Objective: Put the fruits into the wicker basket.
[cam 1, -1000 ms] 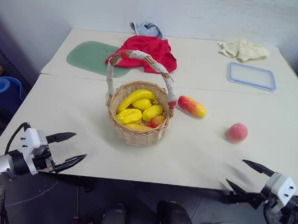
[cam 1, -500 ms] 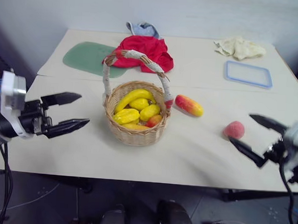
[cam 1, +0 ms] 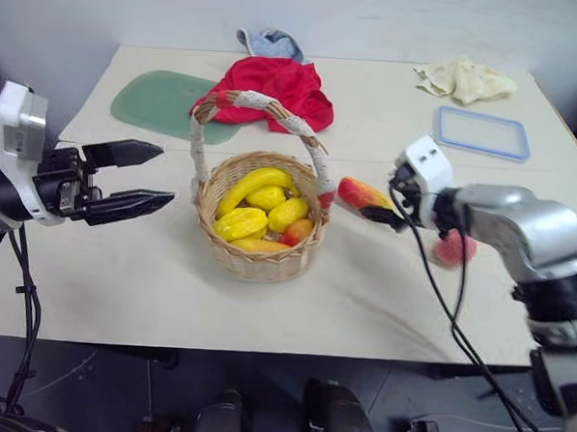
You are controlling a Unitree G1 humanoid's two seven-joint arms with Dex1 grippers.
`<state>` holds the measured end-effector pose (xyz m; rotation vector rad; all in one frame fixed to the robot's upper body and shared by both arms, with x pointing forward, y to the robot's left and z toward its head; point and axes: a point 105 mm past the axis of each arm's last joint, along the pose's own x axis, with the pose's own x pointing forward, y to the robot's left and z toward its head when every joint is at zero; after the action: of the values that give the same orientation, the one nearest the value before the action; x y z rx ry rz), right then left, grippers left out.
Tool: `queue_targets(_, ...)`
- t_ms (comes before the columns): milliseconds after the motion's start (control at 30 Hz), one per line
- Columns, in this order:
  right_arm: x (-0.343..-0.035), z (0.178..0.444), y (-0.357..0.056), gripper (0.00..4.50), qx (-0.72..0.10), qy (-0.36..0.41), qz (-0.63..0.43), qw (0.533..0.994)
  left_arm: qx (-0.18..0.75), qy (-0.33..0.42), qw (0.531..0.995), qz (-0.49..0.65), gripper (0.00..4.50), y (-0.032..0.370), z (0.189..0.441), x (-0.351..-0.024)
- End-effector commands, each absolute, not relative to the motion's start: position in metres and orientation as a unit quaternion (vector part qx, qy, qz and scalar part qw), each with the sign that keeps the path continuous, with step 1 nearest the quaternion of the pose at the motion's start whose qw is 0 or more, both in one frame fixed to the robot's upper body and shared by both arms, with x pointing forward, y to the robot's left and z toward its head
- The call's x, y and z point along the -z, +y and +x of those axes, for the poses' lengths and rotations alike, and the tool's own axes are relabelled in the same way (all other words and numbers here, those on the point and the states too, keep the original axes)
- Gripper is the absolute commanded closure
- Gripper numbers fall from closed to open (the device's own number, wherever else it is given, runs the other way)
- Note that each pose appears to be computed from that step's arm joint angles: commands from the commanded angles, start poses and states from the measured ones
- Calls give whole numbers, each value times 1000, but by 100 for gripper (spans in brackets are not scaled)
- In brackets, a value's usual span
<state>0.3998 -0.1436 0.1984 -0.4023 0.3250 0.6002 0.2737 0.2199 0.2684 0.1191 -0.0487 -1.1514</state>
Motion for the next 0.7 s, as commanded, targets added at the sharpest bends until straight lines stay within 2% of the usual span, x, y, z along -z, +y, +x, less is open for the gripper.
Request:
queue_targets(33, -205, 422, -143, 3, -263, 123, -263, 920, 544, -30, 836, 67, 0, 220, 273, -267)
queue_targets(100, -194, 429, -135, 3, -271, 146, -270, 912, 549, -22, 833, 59, 0, 220, 272, -262)
queue_targets(233, -176, 439, -131, 3, -273, 204, -216, 915, 556, -22, 829, 55, 0, 219, 272, -259)
queue_targets(367, -162, 438, -135, 3, -277, 255, -190, 906, 563, -28, 825, 52, 0, 216, 272, -259)
queue_targets(467, -159, 434, -130, 55, -303, 269, -160, 900, 565, -28, 823, 53, 0, 212, 273, -258)
queue_targets(633, -174, 430, -153, 220, -302, 228, -166, 911, 572, -28, 818, 52, 0, 204, 273, -257)
queue_targets(700, -183, 423, -162, 249, -316, 206, -177, 909, 574, -26, 817, 50, 0, 202, 272, -256)
